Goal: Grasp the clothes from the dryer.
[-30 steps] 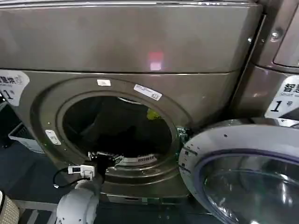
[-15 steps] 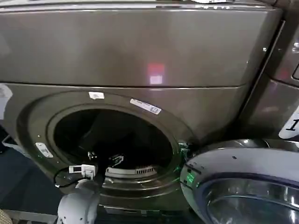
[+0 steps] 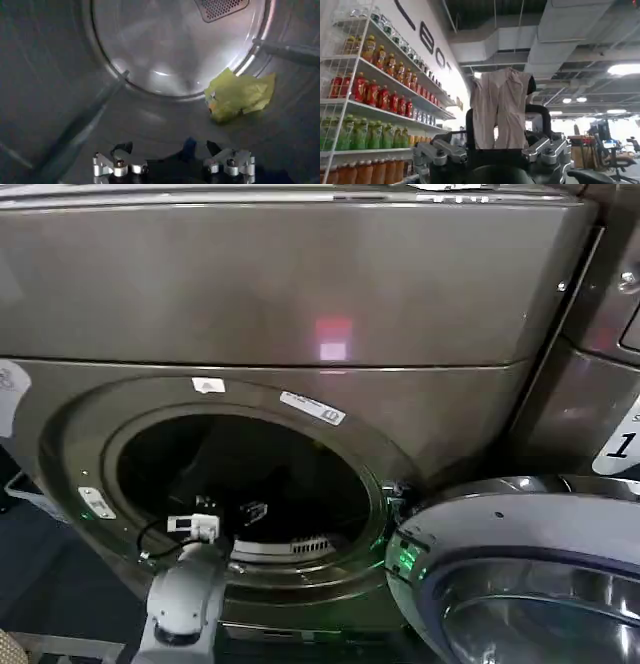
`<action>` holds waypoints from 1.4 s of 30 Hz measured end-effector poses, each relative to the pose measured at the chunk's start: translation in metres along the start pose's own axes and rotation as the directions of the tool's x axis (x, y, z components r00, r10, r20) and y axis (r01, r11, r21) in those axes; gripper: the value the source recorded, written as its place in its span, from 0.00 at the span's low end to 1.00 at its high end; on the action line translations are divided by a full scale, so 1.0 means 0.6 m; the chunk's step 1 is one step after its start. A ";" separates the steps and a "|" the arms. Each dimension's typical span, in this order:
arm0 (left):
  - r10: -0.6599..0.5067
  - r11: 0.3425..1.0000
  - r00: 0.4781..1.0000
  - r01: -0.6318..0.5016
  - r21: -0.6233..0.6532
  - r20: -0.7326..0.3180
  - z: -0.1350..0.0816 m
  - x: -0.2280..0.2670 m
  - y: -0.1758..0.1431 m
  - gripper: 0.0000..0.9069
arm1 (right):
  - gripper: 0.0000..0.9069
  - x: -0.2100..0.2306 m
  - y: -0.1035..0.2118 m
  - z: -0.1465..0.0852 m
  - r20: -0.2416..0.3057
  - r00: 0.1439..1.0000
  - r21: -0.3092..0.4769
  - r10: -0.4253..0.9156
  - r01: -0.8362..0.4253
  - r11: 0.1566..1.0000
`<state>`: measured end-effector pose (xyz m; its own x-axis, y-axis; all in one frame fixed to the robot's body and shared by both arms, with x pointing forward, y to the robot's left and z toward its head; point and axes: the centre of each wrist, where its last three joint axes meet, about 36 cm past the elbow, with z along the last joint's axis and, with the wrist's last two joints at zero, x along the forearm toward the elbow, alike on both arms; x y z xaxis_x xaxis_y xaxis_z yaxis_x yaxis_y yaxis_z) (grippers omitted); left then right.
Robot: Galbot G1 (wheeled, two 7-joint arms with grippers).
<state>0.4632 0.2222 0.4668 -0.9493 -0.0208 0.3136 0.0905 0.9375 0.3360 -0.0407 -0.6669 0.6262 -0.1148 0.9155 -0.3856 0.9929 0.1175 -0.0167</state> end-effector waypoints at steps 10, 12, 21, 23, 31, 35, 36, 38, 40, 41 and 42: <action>0.170 0.858 0.985 -0.138 -0.494 0.020 -0.050 -0.055 0.042 1.00 | 1.00 -0.002 0.002 -0.002 0.000 1.000 0.005 -0.008 0.008 1.000; 0.224 0.789 0.975 -0.182 -0.587 -0.001 -0.062 -0.062 0.049 1.00 | 1.00 -0.002 0.003 -0.003 0.002 1.000 0.006 -0.009 0.009 1.000; 0.394 0.427 0.900 -0.361 -0.829 -0.189 -0.110 -0.090 0.063 1.00 | 1.00 -0.001 0.006 -0.001 -0.001 1.000 0.007 -0.013 0.013 1.000; 0.398 0.352 0.887 -0.382 -0.854 -0.233 -0.117 -0.096 0.064 1.00 | 1.00 -0.002 0.007 -0.001 -0.003 1.000 0.010 -0.016 0.016 1.000; 0.399 0.122 0.838 -0.450 -0.884 -0.372 -0.142 -0.127 0.050 1.00 | 1.00 -0.003 0.007 0.002 -0.008 1.000 0.022 -0.015 0.015 1.000; 0.391 0.068 0.820 -0.480 -0.875 -0.419 -0.148 -0.144 0.043 1.00 | 1.00 -0.003 0.008 0.003 -0.010 1.000 0.026 -0.014 0.014 1.000; 0.387 0.058 0.816 -0.486 -0.872 -0.429 -0.149 -0.148 0.041 1.00 | 1.00 -0.003 0.008 0.004 -0.010 1.000 0.026 -0.015 0.015 1.000; 0.384 0.041 0.808 -0.499 -0.866 -0.447 -0.151 -0.157 0.038 1.00 | 1.00 -0.002 0.010 0.005 -0.011 1.000 0.027 -0.017 0.017 0.999; 0.384 0.025 0.798 -0.512 -0.859 -0.464 -0.152 -0.164 0.033 1.00 | 1.00 -0.002 0.011 0.004 -0.010 1.000 0.028 -0.017 0.017 0.999; 0.385 0.018 0.793 -0.519 -0.855 -0.473 -0.151 -0.169 0.030 1.00 | 1.00 -0.002 0.011 0.004 -0.010 1.000 0.029 -0.017 0.017 0.999; 0.384 0.014 0.789 -0.525 -0.851 -0.480 -0.152 -0.173 0.028 1.00 | 1.00 -0.002 0.011 0.004 -0.010 1.000 0.030 -0.017 0.017 0.999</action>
<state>0.5907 0.2087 0.5209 -0.5696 0.1766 0.8027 0.7557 -0.2716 0.5960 -0.0341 -0.6686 0.6243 -0.1316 0.9172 -0.3761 0.9913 0.1214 -0.0509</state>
